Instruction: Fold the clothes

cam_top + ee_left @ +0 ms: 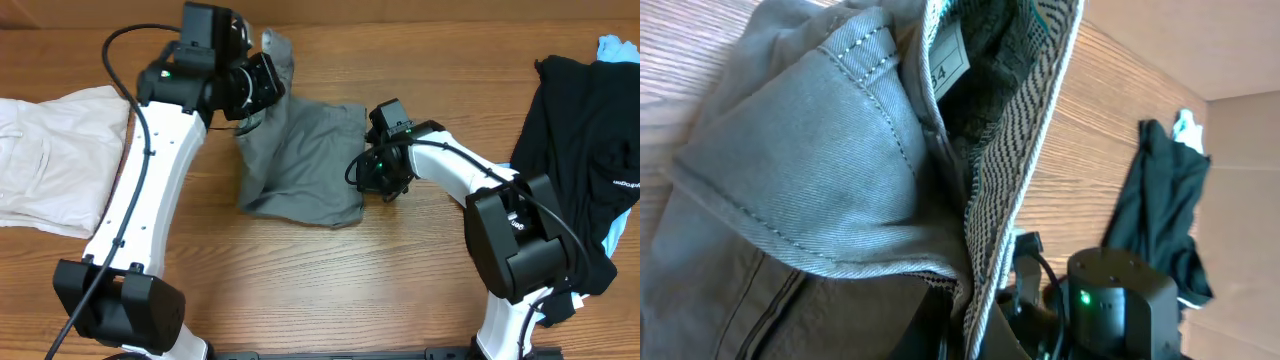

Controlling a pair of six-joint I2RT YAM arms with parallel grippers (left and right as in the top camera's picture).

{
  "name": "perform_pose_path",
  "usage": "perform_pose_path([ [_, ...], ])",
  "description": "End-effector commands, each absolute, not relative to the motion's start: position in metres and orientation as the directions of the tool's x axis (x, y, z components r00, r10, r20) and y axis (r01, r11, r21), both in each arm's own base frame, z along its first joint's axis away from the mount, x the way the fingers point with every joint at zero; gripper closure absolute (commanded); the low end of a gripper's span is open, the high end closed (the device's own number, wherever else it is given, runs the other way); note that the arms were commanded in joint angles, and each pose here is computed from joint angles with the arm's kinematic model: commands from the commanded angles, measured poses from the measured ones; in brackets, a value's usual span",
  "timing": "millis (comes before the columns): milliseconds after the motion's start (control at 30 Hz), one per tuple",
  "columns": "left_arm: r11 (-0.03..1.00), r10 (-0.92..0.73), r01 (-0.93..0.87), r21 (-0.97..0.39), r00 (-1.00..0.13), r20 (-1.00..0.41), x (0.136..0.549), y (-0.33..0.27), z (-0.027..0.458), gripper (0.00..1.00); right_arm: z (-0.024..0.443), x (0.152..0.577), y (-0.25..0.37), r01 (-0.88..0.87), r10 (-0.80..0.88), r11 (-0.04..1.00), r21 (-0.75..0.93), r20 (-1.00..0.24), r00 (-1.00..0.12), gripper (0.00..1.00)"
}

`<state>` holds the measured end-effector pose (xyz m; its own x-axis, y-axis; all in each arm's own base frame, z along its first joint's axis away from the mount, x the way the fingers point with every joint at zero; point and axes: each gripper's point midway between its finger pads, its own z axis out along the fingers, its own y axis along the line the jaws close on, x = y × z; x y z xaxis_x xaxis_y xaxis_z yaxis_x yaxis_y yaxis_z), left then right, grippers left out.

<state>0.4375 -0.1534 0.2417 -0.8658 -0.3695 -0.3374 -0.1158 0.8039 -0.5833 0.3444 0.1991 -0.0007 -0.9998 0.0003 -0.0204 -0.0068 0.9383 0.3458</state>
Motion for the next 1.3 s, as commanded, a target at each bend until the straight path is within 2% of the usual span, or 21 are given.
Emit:
perform_pose_path([
  [0, 0.828, -0.376, -0.105, -0.552, -0.833, -0.405, 0.44, -0.161, 0.258, 0.95, -0.012, 0.327, 0.2, 0.005, -0.007, 0.938, 0.347, 0.035, -0.999, 0.96],
  [267, 0.879, -0.298, -0.087, -0.469, -0.868, -0.397, 0.437, -0.188, 0.225, 0.94, -0.012, 0.328, 0.2, 0.004, -0.007, 0.938, 0.347, 0.033, -0.999, 0.96],
  [467, 0.881, -0.237, -0.084, -0.465, -0.93, -0.28, 0.43, -0.216, 0.178, 0.96, -0.013, 0.328, 0.199, 0.004, -0.007, 0.939, 0.344, 0.031, -0.999, 0.96],
  [567, 0.888, -0.21, -0.083, -0.452, -0.949, -0.237, 0.426, -0.226, 0.159, 0.93, -0.013, 0.328, 0.199, 0.004, -0.007, 0.939, 0.344, 0.031, -0.999, 0.96],
  [600, 0.89, -0.203, -0.083, -0.448, -0.952, -0.228, 0.424, -0.228, 0.155, 0.89, -0.013, 0.328, 0.199, 0.004, -0.007, 0.939, 0.344, 0.031, -0.999, 0.96],
  [667, 0.893, -0.19, -0.079, -0.442, -0.959, -0.212, 0.421, -0.234, 0.147, 0.68, -0.013, 0.327, 0.199, 0.005, -0.007, 0.939, 0.343, 0.034, -0.999, 0.96],
  [733, 0.887, -0.177, -0.068, -0.457, -0.964, -0.198, 0.418, -0.24, 0.146, 0.56, -0.013, 0.327, 0.199, 0.006, -0.007, 0.939, 0.343, 0.036, -0.999, 0.96],
  [833, 0.86, -0.144, -0.028, -0.509, -0.971, -0.189, 0.414, -0.25, 0.154, 0.45, -0.012, 0.326, 0.197, 0.011, -0.003, 0.94, 0.34, 0.042, -0.999, 0.96],
  [900, 0.847, -0.136, 0.0, -0.531, -0.967, -0.217, 0.418, -0.247, 0.17, 0.43, -0.008, 0.327, 0.191, 0.023, 0.007, 0.943, 0.331, 0.05, -0.999, 0.96],
  [1000, 0.856, -0.201, -0.018, -0.517, -0.932, -0.3, 0.434, -0.213, 0.197, 0.43, 0.015, 0.342, 0.162, 0.071, 0.07, 0.961, 0.268, 0.014, -0.997, 0.96],
  [1133, 0.884, -0.281, -0.096, -0.457, -0.891, -0.355, 0.453, -0.169, 0.2, 0.42, 0.066, 0.366, 0.135, 0.12, 0.146, 0.954, 0.275, -0.078, -0.986, 0.96],
  [1167, 0.9, -0.29, -0.118, -0.42, -0.881, -0.373, 0.459, -0.154, 0.196, 0.43, 0.092, 0.371, 0.134, 0.093, 0.136, 0.942, 0.322, -0.114, -0.984, 0.96],
  [1200, 0.915, -0.285, -0.127, -0.383, -0.876, -0.39, 0.464, -0.143, 0.19, 0.44, 0.124, 0.369, 0.151, -0.044, 0.03, 0.903, 0.427, -0.166, -0.986, 0.96],
  [1267, 0.93, -0.275, -0.134, -0.343, -0.873, -0.402, 0.468, -0.133, 0.183, 0.44, 0.151, 0.359, 0.172, -0.164, -0.06, 0.833, 0.529, -0.21, -0.976, 0.96],
])
